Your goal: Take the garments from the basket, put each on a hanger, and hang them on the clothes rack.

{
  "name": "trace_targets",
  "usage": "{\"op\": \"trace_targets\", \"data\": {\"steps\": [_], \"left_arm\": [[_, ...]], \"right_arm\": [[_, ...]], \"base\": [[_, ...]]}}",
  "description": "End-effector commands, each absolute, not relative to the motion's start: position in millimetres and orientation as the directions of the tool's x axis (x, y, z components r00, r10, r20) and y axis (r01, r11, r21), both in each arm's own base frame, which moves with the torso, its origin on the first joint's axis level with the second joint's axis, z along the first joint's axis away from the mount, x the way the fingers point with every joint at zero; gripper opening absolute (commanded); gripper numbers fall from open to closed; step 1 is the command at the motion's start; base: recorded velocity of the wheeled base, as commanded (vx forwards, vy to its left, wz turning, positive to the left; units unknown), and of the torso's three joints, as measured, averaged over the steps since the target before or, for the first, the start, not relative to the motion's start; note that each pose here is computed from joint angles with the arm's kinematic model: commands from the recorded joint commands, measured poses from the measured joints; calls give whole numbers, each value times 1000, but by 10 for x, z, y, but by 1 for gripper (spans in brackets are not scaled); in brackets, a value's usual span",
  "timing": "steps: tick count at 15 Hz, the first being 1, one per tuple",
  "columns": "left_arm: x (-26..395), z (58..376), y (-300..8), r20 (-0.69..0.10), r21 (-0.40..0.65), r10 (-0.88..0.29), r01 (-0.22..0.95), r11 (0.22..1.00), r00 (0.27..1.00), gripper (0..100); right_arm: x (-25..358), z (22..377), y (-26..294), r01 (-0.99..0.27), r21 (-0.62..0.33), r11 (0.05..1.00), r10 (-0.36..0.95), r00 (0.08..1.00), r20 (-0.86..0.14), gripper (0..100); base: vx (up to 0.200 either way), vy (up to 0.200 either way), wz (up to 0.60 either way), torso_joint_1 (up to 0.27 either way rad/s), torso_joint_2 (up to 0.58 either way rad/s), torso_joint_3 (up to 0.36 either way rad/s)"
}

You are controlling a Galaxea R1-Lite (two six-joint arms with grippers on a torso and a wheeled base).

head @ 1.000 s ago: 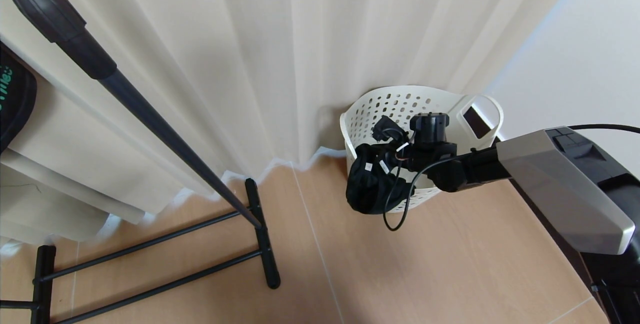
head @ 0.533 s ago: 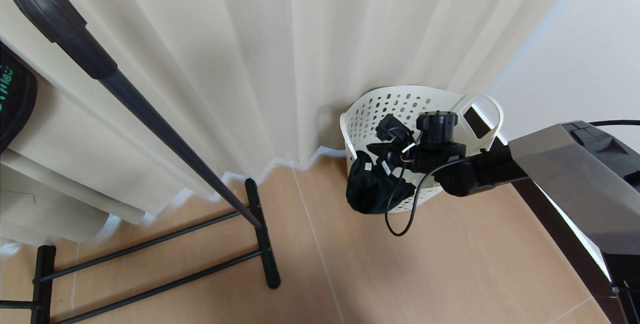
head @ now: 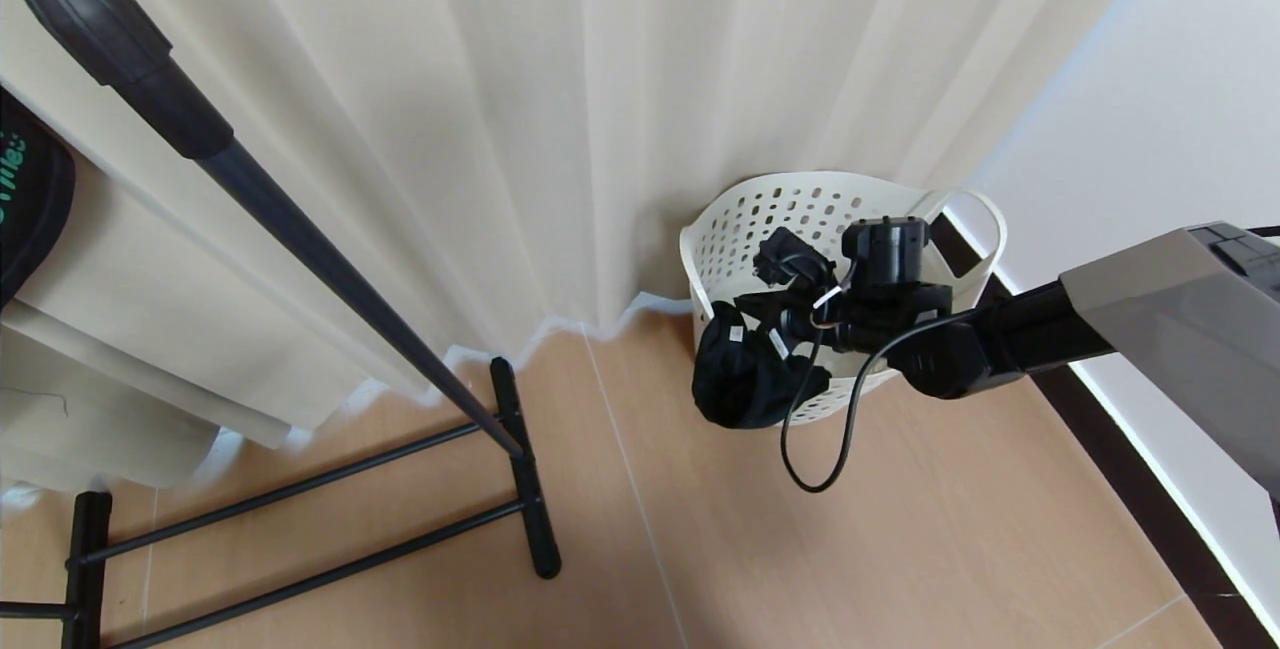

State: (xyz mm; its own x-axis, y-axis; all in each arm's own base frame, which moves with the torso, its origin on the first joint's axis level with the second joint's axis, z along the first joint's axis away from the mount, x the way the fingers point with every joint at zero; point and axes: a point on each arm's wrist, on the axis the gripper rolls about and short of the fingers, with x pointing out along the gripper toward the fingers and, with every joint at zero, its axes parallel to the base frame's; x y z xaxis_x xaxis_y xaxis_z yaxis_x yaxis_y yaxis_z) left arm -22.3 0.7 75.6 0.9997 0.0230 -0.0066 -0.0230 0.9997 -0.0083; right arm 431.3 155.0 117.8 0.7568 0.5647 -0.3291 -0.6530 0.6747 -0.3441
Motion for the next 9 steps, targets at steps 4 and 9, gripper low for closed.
{"op": "trace_targets", "data": {"steps": [4,9], "left_arm": [[-223,756,7,-6,-9,23,-23,1000,1000,100],[-223,756,7,-6,-9,23,-23,1000,1000,100]], "right_arm": [[4112,1503,1543,-637,-334,695,500,762,-411,100],[3915,1383,1802,-547,-172,820,376,739,-559,100]], "base": [[0,0,0,0,0,0],[0,0,0,0,0,0]]}}
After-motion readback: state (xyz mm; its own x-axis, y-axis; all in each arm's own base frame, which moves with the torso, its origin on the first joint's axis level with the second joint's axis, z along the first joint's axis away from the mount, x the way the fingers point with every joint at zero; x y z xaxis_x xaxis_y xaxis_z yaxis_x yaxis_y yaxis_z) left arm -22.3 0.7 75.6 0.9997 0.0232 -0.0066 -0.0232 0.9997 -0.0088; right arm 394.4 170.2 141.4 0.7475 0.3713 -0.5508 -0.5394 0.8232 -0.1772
